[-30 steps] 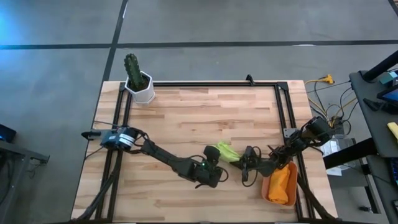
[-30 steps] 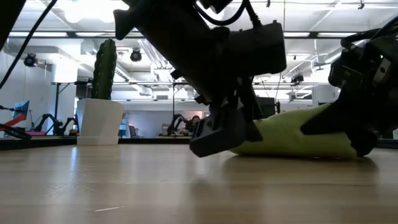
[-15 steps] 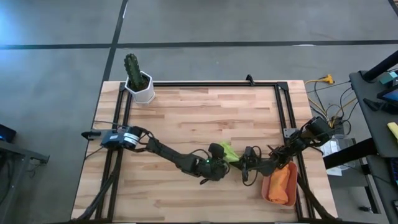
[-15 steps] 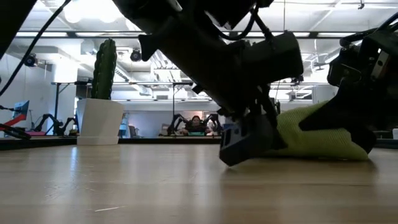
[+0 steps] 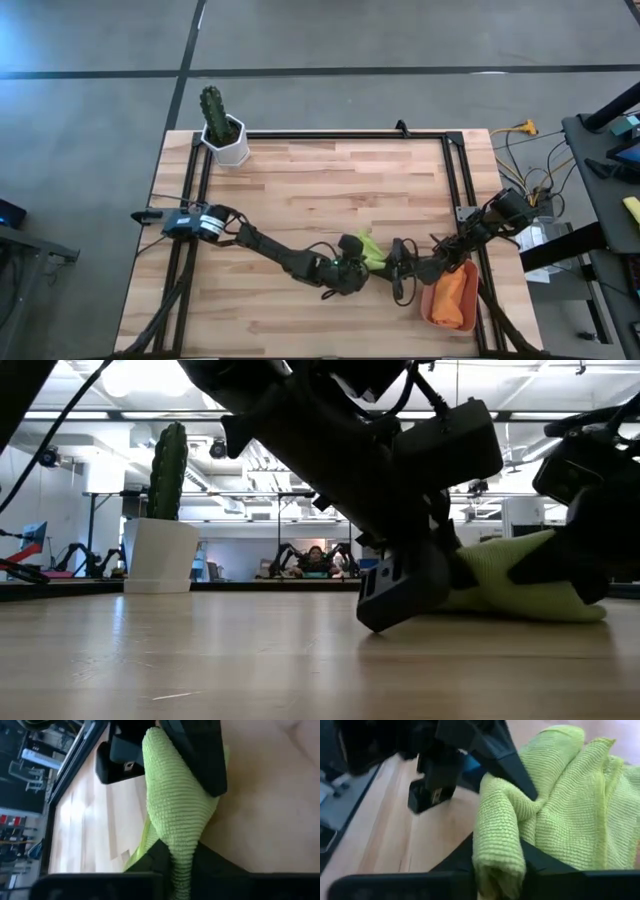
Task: Roll microfiber towels into tight, uniform cylinder then place into a basket
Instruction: Roll the green microfiber cloth
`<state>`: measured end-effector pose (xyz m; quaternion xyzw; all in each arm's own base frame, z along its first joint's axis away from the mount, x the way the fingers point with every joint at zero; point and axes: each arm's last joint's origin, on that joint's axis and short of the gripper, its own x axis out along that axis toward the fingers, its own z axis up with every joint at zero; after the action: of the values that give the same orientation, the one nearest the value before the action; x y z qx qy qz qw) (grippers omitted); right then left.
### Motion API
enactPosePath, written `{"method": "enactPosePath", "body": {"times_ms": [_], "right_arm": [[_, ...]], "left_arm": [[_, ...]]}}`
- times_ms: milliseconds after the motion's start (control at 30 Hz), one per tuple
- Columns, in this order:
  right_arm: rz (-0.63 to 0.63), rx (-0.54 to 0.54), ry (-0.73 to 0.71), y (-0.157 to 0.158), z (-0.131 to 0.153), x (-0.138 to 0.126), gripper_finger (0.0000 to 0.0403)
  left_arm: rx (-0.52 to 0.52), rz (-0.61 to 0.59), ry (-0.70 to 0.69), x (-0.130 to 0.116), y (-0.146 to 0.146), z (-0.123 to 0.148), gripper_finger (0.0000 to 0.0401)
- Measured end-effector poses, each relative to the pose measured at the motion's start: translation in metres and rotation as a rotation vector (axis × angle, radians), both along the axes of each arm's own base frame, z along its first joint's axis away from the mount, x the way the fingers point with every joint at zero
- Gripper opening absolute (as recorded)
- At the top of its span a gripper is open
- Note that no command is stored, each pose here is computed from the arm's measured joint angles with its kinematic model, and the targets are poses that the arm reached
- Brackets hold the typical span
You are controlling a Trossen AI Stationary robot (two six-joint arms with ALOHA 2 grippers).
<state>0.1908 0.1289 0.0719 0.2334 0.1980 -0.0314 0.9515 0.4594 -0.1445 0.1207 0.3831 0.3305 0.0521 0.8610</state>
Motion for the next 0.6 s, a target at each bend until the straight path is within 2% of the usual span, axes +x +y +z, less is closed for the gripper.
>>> {"method": "enactPosePath", "body": {"times_ms": [67,200,367,600], "right_arm": [[0.043,-0.034,0.009,0.001,-0.001,-0.001,0.0096],[0.158,-0.092,0.027,0.005,-0.002,-0.003,0.0156],[0.243,-0.165,0.060,0.005,-0.002,-0.005,0.0219],[0.401,-0.389,0.088,0.008,0.011,-0.009,0.0264]], "left_arm": [[-0.008,-0.025,0.012,0.000,-0.001,-0.001,0.0013],[-0.088,-0.105,0.101,-0.004,-0.003,-0.005,0.0007],[-0.145,-0.101,0.237,-0.006,-0.004,-0.001,0.0004],[-0.246,-0.056,0.368,-0.005,-0.007,0.023,0.0002]]}}
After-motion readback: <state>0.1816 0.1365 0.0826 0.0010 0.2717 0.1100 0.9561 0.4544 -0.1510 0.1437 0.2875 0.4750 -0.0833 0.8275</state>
